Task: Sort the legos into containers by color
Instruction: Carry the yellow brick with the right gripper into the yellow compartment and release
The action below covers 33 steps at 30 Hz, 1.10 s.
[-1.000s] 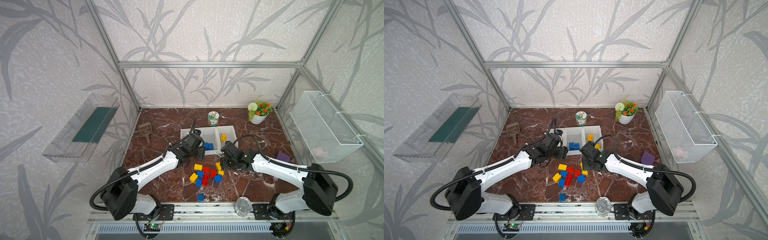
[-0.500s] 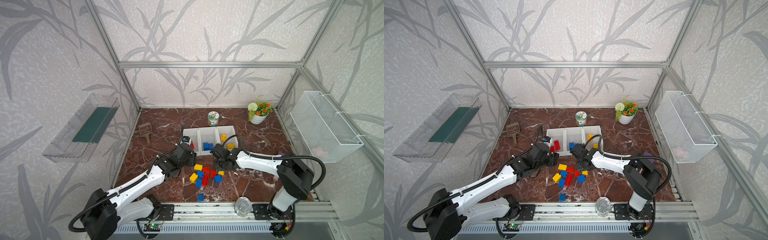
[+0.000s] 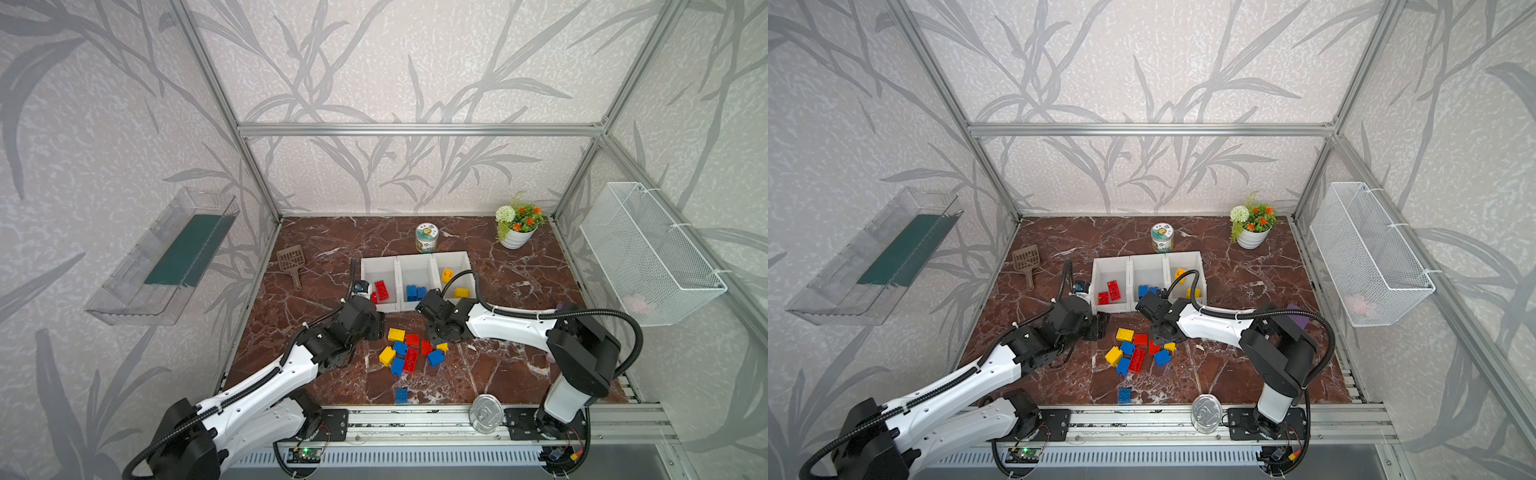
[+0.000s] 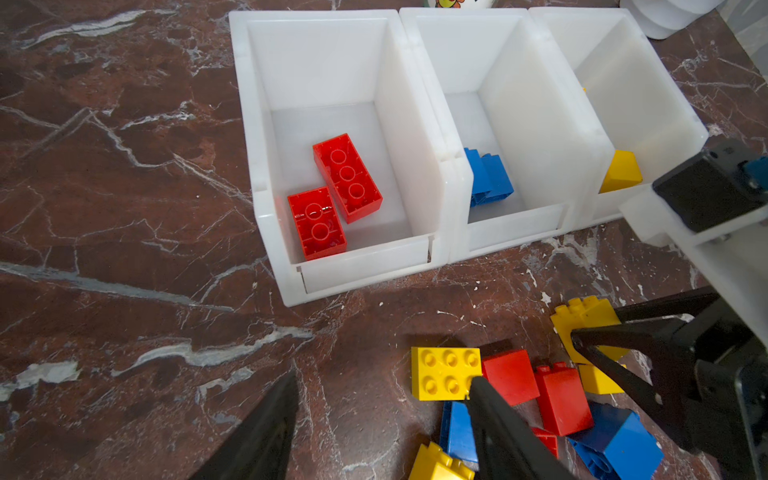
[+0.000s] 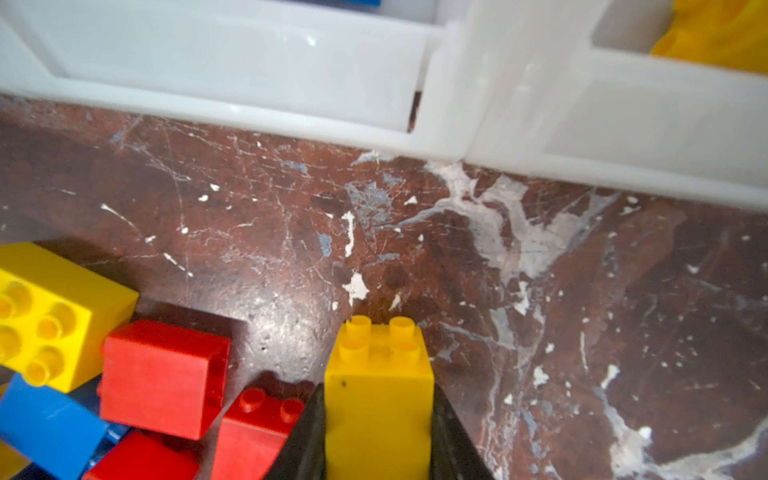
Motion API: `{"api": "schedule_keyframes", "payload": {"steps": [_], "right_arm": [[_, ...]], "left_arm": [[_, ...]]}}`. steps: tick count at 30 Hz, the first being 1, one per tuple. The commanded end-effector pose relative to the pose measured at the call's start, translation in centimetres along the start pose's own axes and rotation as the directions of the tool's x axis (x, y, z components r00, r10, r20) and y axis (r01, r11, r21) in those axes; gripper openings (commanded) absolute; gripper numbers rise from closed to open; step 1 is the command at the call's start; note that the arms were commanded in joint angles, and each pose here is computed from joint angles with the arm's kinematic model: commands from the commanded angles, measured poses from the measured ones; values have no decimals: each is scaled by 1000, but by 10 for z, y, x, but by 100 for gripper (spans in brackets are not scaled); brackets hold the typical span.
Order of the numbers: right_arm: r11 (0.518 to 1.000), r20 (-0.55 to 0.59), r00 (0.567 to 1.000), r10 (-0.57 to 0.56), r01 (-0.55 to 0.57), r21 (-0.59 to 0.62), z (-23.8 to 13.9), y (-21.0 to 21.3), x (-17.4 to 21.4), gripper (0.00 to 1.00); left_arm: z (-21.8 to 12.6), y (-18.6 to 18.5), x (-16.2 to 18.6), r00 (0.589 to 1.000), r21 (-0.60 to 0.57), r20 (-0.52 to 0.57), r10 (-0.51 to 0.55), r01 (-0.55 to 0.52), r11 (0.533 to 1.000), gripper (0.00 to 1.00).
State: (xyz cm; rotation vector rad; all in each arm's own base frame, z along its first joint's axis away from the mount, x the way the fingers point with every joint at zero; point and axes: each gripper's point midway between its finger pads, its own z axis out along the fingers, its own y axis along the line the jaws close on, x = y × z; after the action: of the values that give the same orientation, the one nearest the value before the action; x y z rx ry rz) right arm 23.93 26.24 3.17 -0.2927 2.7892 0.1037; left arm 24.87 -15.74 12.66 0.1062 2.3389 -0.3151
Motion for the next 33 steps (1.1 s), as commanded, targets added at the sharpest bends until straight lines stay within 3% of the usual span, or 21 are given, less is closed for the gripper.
{"api": "schedule_keyframes", "payload": {"steps": [1, 6, 15, 22, 33], "right_arm": [[999, 33, 999, -2, 1, 33, -18, -9, -4, 27], [997, 109, 993, -44, 37, 69, -52, -25, -34, 27], [999, 301, 954, 5, -21, 48, -89, -72, -117, 26], [997, 274, 959, 74, -76, -5, -70, -89, -151, 27], [995, 189, 977, 96, -91, -36, -43, -82, -159, 27]], "left_arm": [[-2, 8, 5, 1000, -27, -1, -26, 26, 999, 68], [-3, 9, 4, 999, -30, 6, -32, 32, 999, 68], [-4, 9, 5, 1000, -32, 1, -29, 29, 999, 68], [-8, 10, 5, 999, -23, 8, -48, 48, 999, 68], [-14, 15, 8, 998, -31, 14, -58, 58, 998, 68]]}}
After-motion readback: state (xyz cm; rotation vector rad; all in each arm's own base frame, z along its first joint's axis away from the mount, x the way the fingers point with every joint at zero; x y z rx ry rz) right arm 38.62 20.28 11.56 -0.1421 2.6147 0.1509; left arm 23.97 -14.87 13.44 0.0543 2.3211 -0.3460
